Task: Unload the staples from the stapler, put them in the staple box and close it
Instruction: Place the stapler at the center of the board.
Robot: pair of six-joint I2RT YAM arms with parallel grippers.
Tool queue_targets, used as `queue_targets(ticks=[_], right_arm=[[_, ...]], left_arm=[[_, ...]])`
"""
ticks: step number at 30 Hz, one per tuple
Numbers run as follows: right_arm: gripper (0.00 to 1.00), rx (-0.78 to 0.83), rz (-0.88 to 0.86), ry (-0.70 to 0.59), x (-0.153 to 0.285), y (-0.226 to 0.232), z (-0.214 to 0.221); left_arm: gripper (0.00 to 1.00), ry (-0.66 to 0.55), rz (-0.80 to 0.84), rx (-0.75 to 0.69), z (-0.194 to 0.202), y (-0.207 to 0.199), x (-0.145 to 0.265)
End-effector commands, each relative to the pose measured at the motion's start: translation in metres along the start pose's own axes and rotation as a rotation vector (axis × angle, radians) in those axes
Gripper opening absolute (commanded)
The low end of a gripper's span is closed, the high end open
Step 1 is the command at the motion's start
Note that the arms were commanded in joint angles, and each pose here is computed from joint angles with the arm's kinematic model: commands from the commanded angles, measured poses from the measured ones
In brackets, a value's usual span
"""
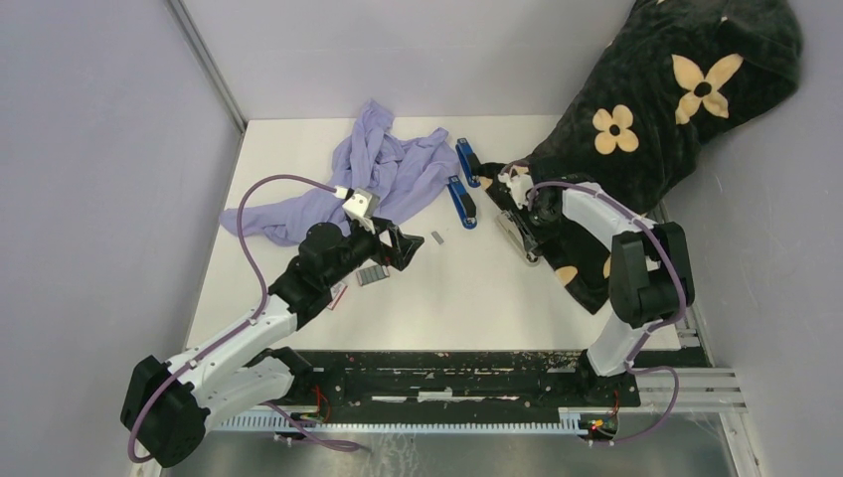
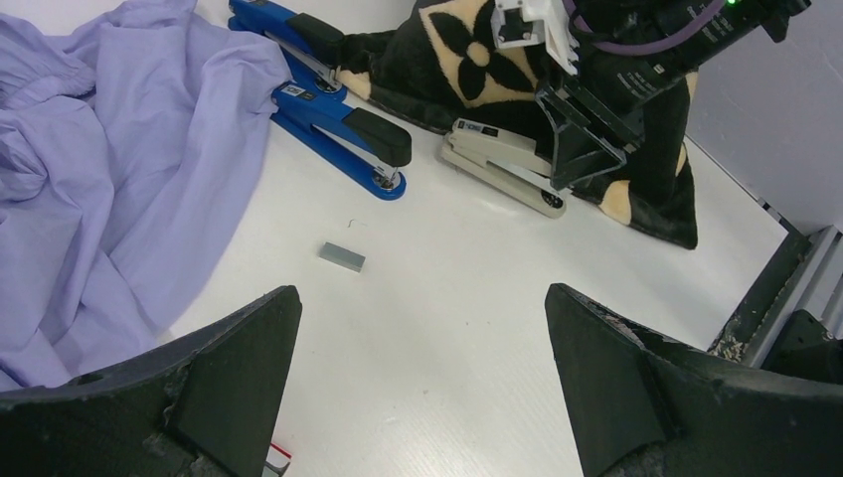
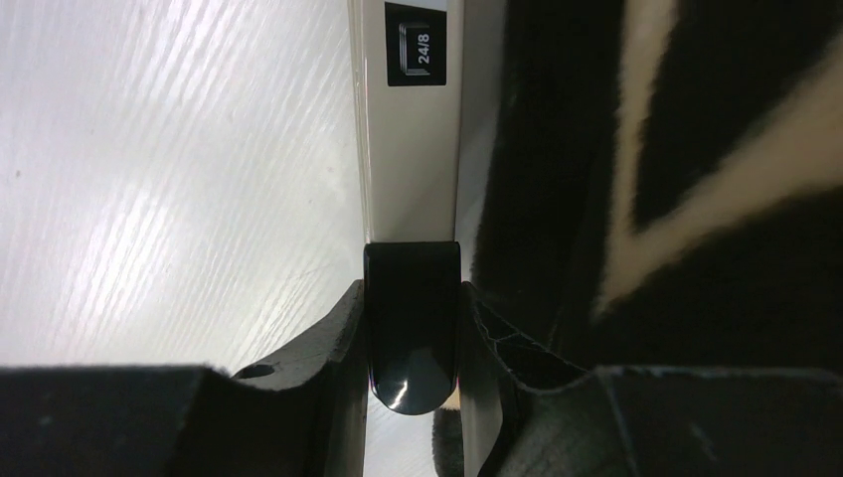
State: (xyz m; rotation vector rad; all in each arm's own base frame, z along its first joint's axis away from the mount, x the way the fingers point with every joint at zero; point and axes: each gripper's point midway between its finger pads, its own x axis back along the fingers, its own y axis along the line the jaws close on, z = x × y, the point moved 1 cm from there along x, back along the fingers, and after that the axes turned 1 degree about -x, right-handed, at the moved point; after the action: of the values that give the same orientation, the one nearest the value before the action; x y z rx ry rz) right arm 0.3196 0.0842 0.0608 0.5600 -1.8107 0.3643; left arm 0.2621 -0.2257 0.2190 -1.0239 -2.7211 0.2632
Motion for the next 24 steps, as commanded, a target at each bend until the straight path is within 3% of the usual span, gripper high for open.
queue_targets(ticks=[1,6,13,24], right_arm=[[0.06,-0.04,0.113,-0.063,0.011,-0.018,-0.038],[0.27,-0.031,0.103,0.014,0.004,-0.02,-0.033],[0.53,-0.047,0.074,-0.058,0.019,-0.012,-0.042],[0.66,-0.025,-0.074,-0.233,0.079,0.01,-0.055]], left_arm=[[0.99,-0.088,0.006,0.018,-0.028,-0.005,-0.001],[0.99,-0.096,0.018,0.032,-0.034,-0.009,-0.005],[0.99,-0.121,0.04,0.093,-0.044,-0.016,0.0],[0.99,-0.175,0.04,0.181,-0.068,-0.021,0.003]])
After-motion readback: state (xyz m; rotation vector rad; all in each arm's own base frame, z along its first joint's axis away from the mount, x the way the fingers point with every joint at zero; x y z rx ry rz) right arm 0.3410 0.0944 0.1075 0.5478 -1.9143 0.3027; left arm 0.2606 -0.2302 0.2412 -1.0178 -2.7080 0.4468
